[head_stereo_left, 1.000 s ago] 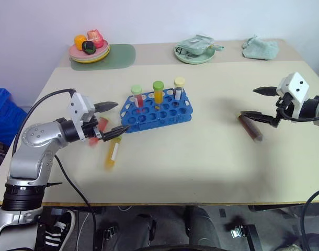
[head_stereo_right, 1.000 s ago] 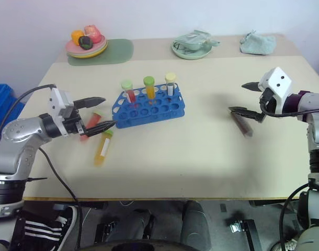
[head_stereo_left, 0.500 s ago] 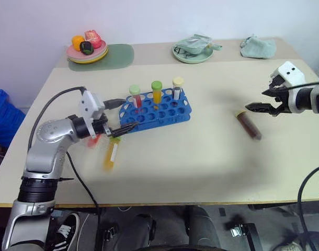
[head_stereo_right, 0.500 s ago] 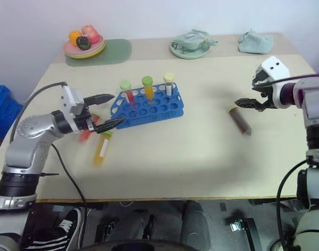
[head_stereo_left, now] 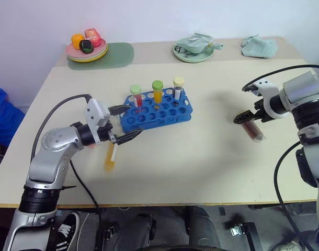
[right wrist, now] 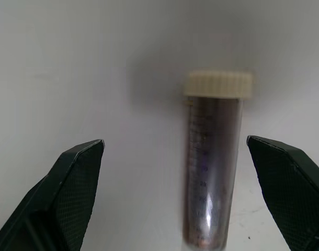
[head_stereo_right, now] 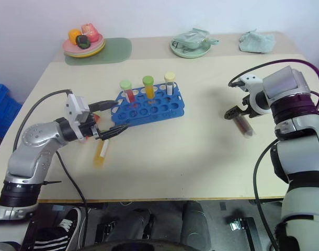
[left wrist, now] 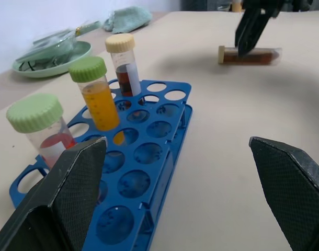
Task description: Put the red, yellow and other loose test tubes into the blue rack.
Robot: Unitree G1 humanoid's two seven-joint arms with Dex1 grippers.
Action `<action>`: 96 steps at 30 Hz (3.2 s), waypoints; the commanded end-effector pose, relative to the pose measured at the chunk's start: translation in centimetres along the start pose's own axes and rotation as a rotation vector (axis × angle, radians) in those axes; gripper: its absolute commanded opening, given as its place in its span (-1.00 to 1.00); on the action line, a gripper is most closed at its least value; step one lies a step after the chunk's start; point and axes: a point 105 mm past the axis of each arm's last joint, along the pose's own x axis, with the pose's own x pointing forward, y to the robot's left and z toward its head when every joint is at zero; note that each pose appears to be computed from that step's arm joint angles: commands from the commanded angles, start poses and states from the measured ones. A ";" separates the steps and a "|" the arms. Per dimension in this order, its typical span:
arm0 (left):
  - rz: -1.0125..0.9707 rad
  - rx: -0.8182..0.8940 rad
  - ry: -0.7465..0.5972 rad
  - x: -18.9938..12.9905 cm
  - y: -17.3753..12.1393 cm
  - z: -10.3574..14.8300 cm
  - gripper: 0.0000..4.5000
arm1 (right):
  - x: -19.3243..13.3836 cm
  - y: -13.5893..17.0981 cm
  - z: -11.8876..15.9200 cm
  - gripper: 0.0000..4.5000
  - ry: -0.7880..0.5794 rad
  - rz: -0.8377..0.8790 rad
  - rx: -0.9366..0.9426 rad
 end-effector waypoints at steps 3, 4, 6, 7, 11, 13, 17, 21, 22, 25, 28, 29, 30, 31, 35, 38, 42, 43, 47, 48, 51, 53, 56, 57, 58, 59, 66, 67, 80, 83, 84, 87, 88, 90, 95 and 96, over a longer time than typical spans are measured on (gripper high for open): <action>0.030 0.022 -0.027 -0.6 -0.4 1.0 0.98 | -0.7 -1.5 1.3 1.00 -0.049 -0.104 -0.016; 0.033 0.021 -0.025 -0.6 -0.5 1.0 0.98 | -0.6 -1.5 1.4 1.00 -0.055 -0.101 -0.015; 0.041 0.020 -0.021 -1.0 -0.6 1.0 0.98 | -0.4 -1.6 1.6 1.00 -0.058 -0.110 -0.025; 0.044 0.021 -0.018 -1.1 -0.6 1.1 0.98 | -0.2 -1.5 1.5 1.00 -0.054 -0.102 -0.011; 0.055 0.030 -0.005 -1.5 -0.5 1.1 0.98 | 0.5 -1.2 1.6 1.00 -0.049 -0.089 -0.001; 0.055 0.032 -0.003 -1.6 -0.6 1.3 0.98 | 1.1 -1.2 1.4 1.00 -0.039 -0.094 -0.016; 0.055 0.035 0.002 -1.8 -0.7 1.4 1.00 | 2.0 -1.3 0.8 0.88 -0.018 -0.106 -0.068; 0.057 0.035 0.008 -2.0 -0.7 1.5 1.00 | 2.4 -1.4 0.6 0.14 -0.017 -0.108 -0.069; 0.058 0.035 0.009 -2.1 -0.7 1.5 1.00 | 2.5 -1.4 0.5 -0.07 -0.016 -0.106 -0.070; 0.059 0.036 0.010 -2.1 -0.6 1.5 1.00 | 2.2 -1.2 1.0 -0.49 -0.031 -0.097 -0.073; 0.057 0.038 0.010 -2.0 -0.4 1.4 1.00 | 1.7 -1.0 1.6 -0.49 -0.059 -0.087 -0.070; 0.053 0.043 0.010 -2.0 -0.4 1.4 1.00 | 1.3 -0.7 2.1 -0.49 -0.087 -0.062 -0.075; 0.051 0.046 0.010 -1.9 -0.3 1.4 1.00 | 1.0 -0.3 2.6 -0.49 -0.115 -0.033 -0.086; 0.050 0.047 0.009 -1.9 -0.3 1.4 1.00 | 0.7 0.1 3.1 -0.49 -0.137 -0.002 -0.106; 0.044 0.053 0.001 -1.6 0.1 1.7 1.00 | -1.2 2.3 4.3 -0.49 -0.264 0.149 -0.214; 0.035 0.059 0.000 -1.4 0.4 1.8 1.00 | -4.3 4.6 5.4 -0.49 -0.481 0.323 -0.287; 0.027 0.074 0.005 -1.3 1.2 1.9 1.00 | -9.7 8.1 6.2 -0.49 -0.922 0.505 -0.369; 0.027 0.077 0.005 -1.4 1.4 2.0 1.00 | -10.1 8.7 6.0 -0.49 -0.989 0.499 -0.383; 0.028 0.095 0.015 -1.6 2.3 2.0 1.00 | -9.9 11.7 5.0 -0.49 -1.171 0.509 -0.403; 0.031 0.097 0.014 -1.7 2.6 2.1 1.00 | -10.0 12.7 4.8 -0.49 -1.229 0.494 -0.439; 0.049 0.105 0.016 -1.9 3.4 2.2 1.00 | -9.8 15.0 5.4 -0.49 -1.351 0.576 -0.337; 0.058 0.108 0.016 -2.1 3.8 2.4 1.00 | -9.4 16.5 5.7 -0.49 -1.421 0.584 -0.321; 0.066 0.112 0.018 -2.4 4.2 2.7 1.00 | -7.5 18.4 6.2 -0.49 -1.458 0.567 -0.321; 0.066 0.116 0.022 -2.4 4.1 2.8 1.00 | -6.8 19.0 6.3 -0.49 -1.473 0.562 -0.342; 0.067 0.118 0.024 -2.4 4.0 3.0 1.00 | -6.1 19.5 6.3 -0.49 -1.478 0.593 -0.307; 0.070 0.118 0.028 -2.6 4.1 3.0 1.00 | -5.7 19.9 6.5 -0.49 -1.479 0.619 -0.278; 0.047 0.095 0.055 -3.7 3.7 3.4 1.00 | -3.3 21.9 7.1 -0.49 -1.504 0.610 -0.309; 0.048 0.082 0.058 -3.8 3.5 3.3 1.00 | -2.9 21.7 7.5 -0.49 -1.515 0.569 -0.323; 0.038 0.006 0.099 -4.6 2.3 2.7 1.00 | -0.1 21.0 8.4 -0.49 -1.514 0.496 -0.330; 0.041 0.008 0.101 -4.6 2.3 2.9 1.00 | 0.6 21.0 8.1 -0.49 -1.503 0.489 -0.331; 0.041 0.009 0.103 -4.7 2.3 2.9 1.00 | 0.7 21.1 8.1 -0.49 -1.502 0.489 -0.331; 0.043 0.015 0.109 -4.9 2.2 3.0 1.00 | 0.9 21.4 7.9 -0.49 -1.500 0.488 -0.331; 0.044 0.017 0.110 -4.9 2.3 3.0 1.00 | 1.0 21.3 7.9 -0.49 -1.502 0.484 -0.322; 0.046 0.019 0.114 -5.2 2.3 3.0 1.00 | 1.2 21.4 7.7 -0.49 -1.503 0.485 -0.318; 0.049 0.023 0.122 -5.4 2.6 3.0 1.00 | 1.6 21.4 7.6 -0.49 -1.497 0.478 -0.311; 0.050 0.025 0.123 -5.4 2.6 3.1 1.00 | 1.7 21.4 7.6 -0.49 -1.498 0.475 -0.310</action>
